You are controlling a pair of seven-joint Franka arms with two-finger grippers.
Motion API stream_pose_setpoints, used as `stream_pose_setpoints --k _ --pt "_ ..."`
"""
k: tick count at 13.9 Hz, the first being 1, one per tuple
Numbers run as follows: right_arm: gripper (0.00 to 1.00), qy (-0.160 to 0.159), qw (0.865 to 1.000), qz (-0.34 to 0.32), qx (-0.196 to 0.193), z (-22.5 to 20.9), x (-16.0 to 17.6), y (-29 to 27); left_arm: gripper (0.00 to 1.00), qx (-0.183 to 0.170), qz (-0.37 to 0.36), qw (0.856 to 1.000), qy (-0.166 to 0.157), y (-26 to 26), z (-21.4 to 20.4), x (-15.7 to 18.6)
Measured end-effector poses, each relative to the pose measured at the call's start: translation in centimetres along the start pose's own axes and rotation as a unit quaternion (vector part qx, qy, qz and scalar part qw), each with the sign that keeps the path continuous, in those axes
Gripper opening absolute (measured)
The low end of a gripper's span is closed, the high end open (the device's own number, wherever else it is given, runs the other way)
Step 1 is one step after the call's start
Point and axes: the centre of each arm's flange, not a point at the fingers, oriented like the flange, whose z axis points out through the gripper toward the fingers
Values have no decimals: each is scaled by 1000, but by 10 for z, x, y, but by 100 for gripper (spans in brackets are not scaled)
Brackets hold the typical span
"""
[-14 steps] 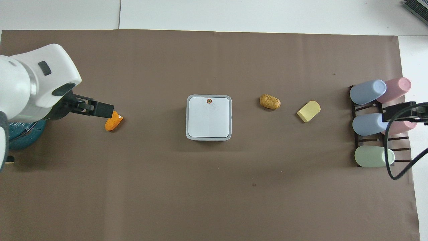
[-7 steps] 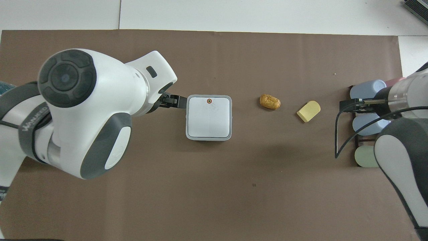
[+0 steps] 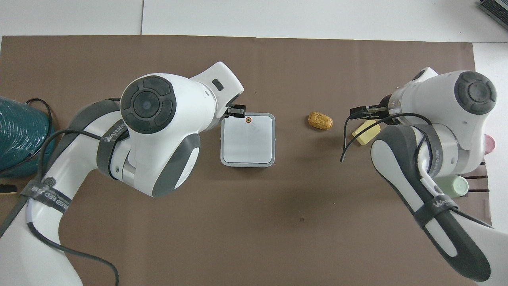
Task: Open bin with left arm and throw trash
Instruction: 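Lift the lid off with the left gripper while the right gripper reaches the sponge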
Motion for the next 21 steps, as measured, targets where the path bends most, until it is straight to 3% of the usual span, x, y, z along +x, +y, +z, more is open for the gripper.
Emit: stream_pose_setpoints --k 4,10,17,18,21 --pt "100 -12 1000 24 -6 58 -6 25 15 -8 6 1000 1 24 40 -9" --pt "100 -17 999 27 -9 94 -26 30 13 -9 10 1000 -3 34 85 -16" --pt "21 -17 999 35 -11 91 -26 40 11 -8 15 1000 4 33 92 -20" --pt "12 -17 999 35 -11 91 -26 40 11 -8 16 1000 6 33 92 -21" --pt "7 -18 999 34 -12 91 -26 40 11 -7 16 1000 5 33 91 -21"
